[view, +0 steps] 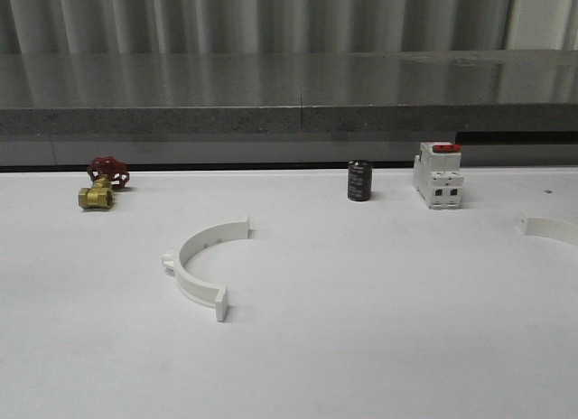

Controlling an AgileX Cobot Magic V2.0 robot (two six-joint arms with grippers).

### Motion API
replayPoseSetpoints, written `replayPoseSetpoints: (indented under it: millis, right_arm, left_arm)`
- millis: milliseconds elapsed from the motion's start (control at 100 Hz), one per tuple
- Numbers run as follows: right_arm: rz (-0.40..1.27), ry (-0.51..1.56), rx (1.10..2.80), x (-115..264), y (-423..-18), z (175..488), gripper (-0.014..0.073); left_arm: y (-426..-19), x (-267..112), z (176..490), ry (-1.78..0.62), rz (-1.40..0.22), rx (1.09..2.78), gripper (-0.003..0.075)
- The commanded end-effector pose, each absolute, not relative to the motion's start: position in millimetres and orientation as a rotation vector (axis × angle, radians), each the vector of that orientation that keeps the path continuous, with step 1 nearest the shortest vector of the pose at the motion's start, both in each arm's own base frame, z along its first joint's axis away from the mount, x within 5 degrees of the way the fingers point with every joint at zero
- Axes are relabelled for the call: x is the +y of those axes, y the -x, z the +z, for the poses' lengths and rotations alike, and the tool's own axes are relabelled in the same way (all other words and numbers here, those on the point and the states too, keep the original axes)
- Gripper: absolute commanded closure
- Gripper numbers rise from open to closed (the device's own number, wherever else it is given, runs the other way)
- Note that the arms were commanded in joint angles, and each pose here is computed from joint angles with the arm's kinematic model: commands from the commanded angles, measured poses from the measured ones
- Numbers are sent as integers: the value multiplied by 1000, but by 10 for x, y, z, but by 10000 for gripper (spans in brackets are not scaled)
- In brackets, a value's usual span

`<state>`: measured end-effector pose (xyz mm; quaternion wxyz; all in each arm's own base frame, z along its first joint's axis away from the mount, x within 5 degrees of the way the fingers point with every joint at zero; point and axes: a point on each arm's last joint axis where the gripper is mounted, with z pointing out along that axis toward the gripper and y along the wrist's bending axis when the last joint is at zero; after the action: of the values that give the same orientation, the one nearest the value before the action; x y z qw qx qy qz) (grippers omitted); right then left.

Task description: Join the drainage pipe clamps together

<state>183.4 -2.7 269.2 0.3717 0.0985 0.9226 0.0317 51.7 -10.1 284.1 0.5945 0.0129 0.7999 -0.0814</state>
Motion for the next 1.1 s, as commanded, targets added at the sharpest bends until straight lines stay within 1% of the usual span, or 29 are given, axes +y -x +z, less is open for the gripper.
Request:
replayPoseSetpoints:
  millis: [0, 210, 410, 650, 820, 1090]
  right_arm:
    - [94, -254, 2252, -36, -1959, 2829, -38]
    - [86, -263, 2337, -41, -2277, 2696, -38]
    - [77, -277, 2400, -61, -2613, 2679, -38]
    - [30, -339, 2477, -267, -2987, 2585, -38]
    - [-2, -272, 2544, -311, -3206, 2386, -38]
    - [-6, -273, 2640, -332, -3398, 2002, -38]
  left_arm:
    - [-528, -102, 2989, -15, -207, 1765, 740]
    - [-528, -102, 2989, -15, -207, 1765, 740]
    - [-528, -102, 2989, -15, -207, 1765, 740]
    - [-528, -102, 2989, -15, -207, 1765, 740]
    - [-528, -102, 2989, -15, -207, 1765, 740]
    - [-528, -102, 2989, -15, -207, 1765, 740]
